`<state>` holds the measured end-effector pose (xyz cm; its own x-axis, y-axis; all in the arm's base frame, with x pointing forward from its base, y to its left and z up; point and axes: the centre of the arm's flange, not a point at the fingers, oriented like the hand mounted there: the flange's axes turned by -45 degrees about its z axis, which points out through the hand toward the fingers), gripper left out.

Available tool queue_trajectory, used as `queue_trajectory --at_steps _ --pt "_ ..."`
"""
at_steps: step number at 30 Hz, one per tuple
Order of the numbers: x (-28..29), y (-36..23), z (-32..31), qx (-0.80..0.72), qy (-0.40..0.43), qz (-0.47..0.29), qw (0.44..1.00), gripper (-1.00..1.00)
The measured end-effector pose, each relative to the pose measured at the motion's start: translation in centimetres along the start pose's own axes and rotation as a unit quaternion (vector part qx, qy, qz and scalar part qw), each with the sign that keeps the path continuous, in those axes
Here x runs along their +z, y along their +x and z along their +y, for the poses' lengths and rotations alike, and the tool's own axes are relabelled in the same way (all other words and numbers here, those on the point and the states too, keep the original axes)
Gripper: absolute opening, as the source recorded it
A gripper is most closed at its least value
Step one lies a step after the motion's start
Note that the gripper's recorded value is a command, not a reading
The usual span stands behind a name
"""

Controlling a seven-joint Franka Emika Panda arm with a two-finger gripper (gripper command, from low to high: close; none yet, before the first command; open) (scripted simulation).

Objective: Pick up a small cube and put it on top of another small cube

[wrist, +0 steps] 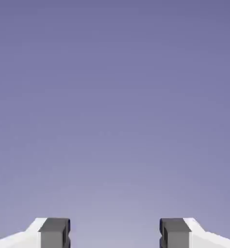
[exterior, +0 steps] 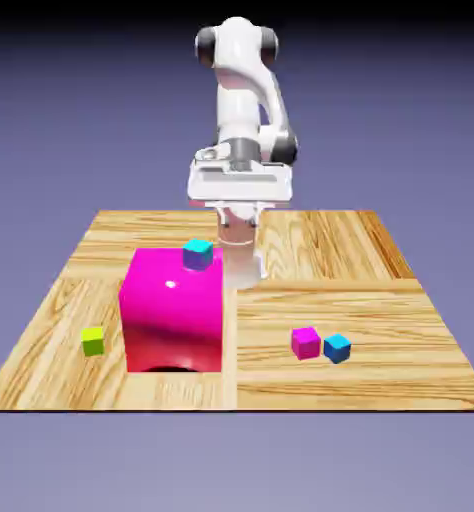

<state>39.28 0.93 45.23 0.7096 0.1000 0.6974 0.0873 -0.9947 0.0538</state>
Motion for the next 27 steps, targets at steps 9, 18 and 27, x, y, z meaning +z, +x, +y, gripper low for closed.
queue_trajectory --at_steps 9,18,27 --pt "4.9 -1.4 -3.9 -0.179 0.068 -0.070 0.979 0.00" --pt "9.4 -3.8 -8.4 -0.354 0.149 -0.120 0.915 0.00" --pt "13.3 -7.3 -13.2 -0.515 0.235 -0.147 0.811 0.00"
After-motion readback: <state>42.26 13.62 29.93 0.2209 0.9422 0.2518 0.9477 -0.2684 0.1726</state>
